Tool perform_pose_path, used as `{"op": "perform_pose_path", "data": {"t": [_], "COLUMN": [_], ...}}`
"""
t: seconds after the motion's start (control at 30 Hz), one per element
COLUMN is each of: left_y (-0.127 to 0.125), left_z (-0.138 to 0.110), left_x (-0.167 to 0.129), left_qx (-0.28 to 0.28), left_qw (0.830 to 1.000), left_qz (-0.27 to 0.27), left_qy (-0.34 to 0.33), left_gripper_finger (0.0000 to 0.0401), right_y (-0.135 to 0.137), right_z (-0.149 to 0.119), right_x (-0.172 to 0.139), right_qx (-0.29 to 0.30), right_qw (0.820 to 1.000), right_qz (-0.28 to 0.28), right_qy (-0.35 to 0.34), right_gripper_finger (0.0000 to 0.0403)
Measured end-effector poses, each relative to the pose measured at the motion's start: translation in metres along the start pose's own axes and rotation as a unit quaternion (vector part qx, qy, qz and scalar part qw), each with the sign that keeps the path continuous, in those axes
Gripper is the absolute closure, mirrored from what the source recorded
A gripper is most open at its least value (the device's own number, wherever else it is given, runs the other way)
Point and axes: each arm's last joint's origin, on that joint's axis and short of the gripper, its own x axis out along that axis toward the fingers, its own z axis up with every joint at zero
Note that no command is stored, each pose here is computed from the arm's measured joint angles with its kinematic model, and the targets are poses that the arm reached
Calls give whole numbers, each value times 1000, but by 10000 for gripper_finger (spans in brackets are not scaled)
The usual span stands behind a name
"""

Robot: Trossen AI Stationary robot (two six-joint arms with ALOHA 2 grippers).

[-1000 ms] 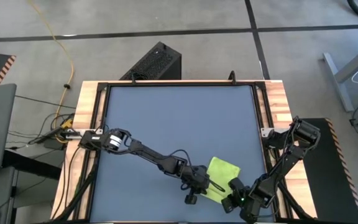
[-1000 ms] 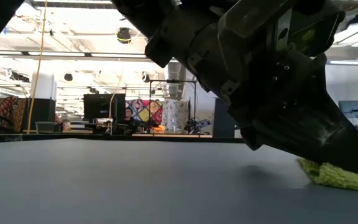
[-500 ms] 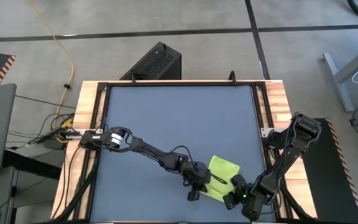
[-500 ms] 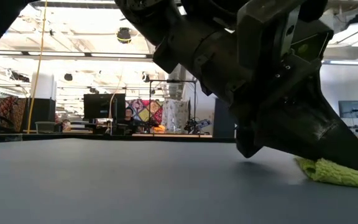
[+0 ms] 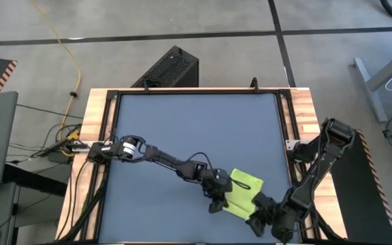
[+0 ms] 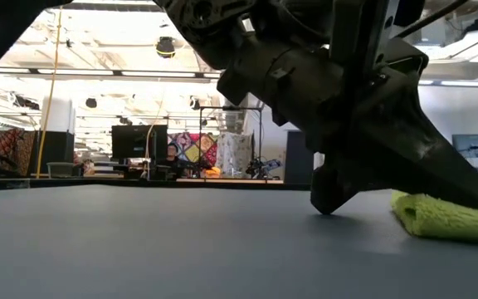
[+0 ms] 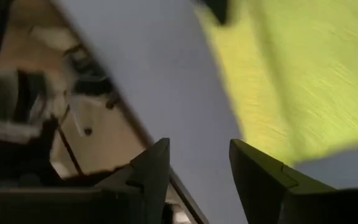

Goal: Roll towel
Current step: Roll the green towel

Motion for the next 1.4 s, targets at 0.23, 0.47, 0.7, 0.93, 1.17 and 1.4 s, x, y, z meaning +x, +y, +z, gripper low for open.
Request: {"op": "perform_pose_path", "data": {"t": [0.23,0.47,0.7,0.93,1.17,1.4], "left_y": [9,11,12,12,12,12], "left_z": [5,4,3,2,2,2], "left_x": [-5,-5,-5,-6,-6,-6], "left_qx": [-32,-42,-47,-48,-48,-49], "left_qw": [999,999,999,999,999,999], "left_qz": [-8,-1,10,14,15,15], "left_qy": [2,8,13,15,16,17], "left_gripper_finger": [401,401,401,401,401,401], "right_y": [11,24,29,19,11,1], "right_z": [-15,-21,-24,-30,-31,-36], "right_x": [26,35,33,50,53,64], "right_qx": [-261,-315,-349,-347,-331,-339], "right_qw": [965,943,919,914,911,900], "right_qz": [-28,-108,-184,-211,-244,-273], "right_qy": [-17,-12,-4,-3,-4,4], "right_gripper_finger": [216,226,226,212,210,232]}}
